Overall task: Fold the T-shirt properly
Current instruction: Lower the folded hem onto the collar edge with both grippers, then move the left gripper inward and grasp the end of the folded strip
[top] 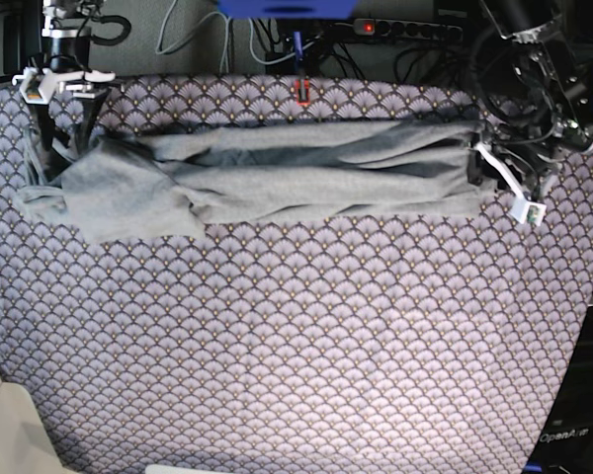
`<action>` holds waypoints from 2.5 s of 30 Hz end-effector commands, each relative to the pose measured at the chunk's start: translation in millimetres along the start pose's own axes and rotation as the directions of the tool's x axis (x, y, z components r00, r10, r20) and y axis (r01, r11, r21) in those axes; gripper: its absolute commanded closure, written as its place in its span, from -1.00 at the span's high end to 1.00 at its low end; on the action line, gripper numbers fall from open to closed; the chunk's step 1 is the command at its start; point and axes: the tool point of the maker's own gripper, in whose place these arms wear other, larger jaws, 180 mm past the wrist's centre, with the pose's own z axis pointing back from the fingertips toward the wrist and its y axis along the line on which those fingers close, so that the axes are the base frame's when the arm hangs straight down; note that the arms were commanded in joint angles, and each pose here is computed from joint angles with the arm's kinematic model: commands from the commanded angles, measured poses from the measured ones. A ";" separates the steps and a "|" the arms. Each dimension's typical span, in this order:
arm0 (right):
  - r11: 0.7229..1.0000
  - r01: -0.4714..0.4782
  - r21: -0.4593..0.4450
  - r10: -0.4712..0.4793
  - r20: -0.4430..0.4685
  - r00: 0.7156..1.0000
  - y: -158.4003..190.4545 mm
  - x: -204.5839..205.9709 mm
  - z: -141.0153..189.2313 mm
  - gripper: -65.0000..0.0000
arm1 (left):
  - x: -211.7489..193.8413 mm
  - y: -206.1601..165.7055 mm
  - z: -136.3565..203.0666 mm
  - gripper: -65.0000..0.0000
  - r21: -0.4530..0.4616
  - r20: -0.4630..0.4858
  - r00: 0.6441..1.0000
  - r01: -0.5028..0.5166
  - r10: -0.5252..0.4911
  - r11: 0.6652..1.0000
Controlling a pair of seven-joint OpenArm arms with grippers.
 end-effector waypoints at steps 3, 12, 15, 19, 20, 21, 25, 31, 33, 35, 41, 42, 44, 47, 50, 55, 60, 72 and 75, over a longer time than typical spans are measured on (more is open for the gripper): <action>1.000 -0.008 -0.011 0.009 0.059 0.998 -5.1 14.7 -1.2 0.07 | 12.4 2.9 3.9 -0.18 0.005 0.039 0.999 0.008 -0.008 1.000; 1.000 -0.001 0.008 0.001 0.061 0.998 1.7 14.3 -4.8 0.07 | 12.7 3.0 4.1 -0.18 0.004 0.041 0.999 0.006 -0.006 1.000; 1.000 0.001 0.008 -0.001 0.081 0.997 2.7 18.8 -11.7 0.08 | 13.2 2.7 3.8 -0.18 0.004 0.042 0.999 0.006 -0.006 1.000; 1.000 0.003 0.011 -0.004 0.075 0.997 3.4 16.7 -10.4 0.08 | 12.3 -0.9 2.1 -0.18 -0.003 0.043 0.999 -0.001 0.001 1.000; 1.000 0.008 0.010 -0.008 0.069 0.998 3.5 14.2 -9.8 0.08 | 12.3 -0.9 2.1 -0.18 -0.003 0.043 0.999 -0.001 0.001 1.000; 1.000 0.016 0.008 -0.016 0.067 0.998 3.6 11.6 -9.3 0.08 | 12.2 -0.7 2.1 -0.18 -0.002 0.042 0.999 0.000 0.000 1.000; 1.000 0.031 0.007 -0.031 0.063 0.998 4.9 7.3 -11.1 0.08 | 12.2 -0.7 2.1 -0.18 -0.002 0.042 0.999 0.000 0.000 1.000; 1.000 -0.010 0.003 0.010 0.185 0.983 3.8 49.1 -37.2 0.03 | 15.7 -1.3 3.8 -0.18 -0.001 0.053 0.999 0.005 -0.004 1.000; 0.999 -0.032 -0.007 0.033 0.232 0.972 1.3 66.7 -43.1 -0.09 | 17.4 -1.4 4.2 -0.18 -0.001 0.057 0.998 0.006 -0.006 1.000; 0.999 -0.046 -0.007 0.046 0.267 0.963 2.6 79.8 -48.1 -0.26 | 20.4 -1.2 4.1 -0.18 -0.001 0.063 0.998 0.007 -0.007 1.000; 1.000 -0.017 0.006 0.015 0.271 0.963 9.2 75.3 -64.0 -0.70 | 23.5 -0.9 4.0 -0.18 0.000 0.068 0.998 0.009 -0.009 1.000; 1.000 -0.023 0.017 0.018 0.248 0.969 13.4 67.8 -70.4 -0.73 | 23.2 -0.9 4.0 -0.18 0.000 0.066 0.998 0.009 -0.009 1.000; 0.999 -0.031 0.033 0.023 0.212 0.977 20.2 55.9 -82.3 -0.76 | 24.8 -0.1 4.1 -0.18 0.002 0.066 0.998 0.011 -0.011 1.000; 0.998 -0.030 0.059 0.021 0.154 0.988 29.4 35.8 -92.0 -0.80 | 24.9 0.8 4.6 -0.18 0.003 0.065 0.998 0.013 -0.013 1.000; 0.997 -0.007 0.074 0.000 0.094 0.996 34.1 13.3 -92.4 -0.81 | 24.9 2.1 5.0 -0.18 0.007 0.064 0.998 0.015 -0.016 1.000; 0.996 0.038 0.080 -0.033 -0.060 0.998 31.6 -32.5 -85.3 -0.80 | 30.2 6.2 6.9 -0.18 0.017 0.071 0.997 0.025 -0.027 1.000; 0.996 0.035 0.086 -0.016 -0.211 0.977 21.0 -64.6 -82.8 -0.80 | 46.9 24.5 15.8 -0.18 0.057 0.093 0.994 0.051 -0.056 0.997; 0.996 0.028 0.086 -0.007 -0.237 0.971 17.2 -69.3 -80.4 -0.80 | 40.6 59.7 32.3 -0.18 0.135 0.063 0.998 -0.035 0.026 0.990; 0.996 0.029 0.086 -0.008 -0.239 0.971 17.7 -70.0 -79.6 -0.80 | 38.2 54.9 29.6 -0.18 0.122 0.057 0.998 -0.044 0.037 0.992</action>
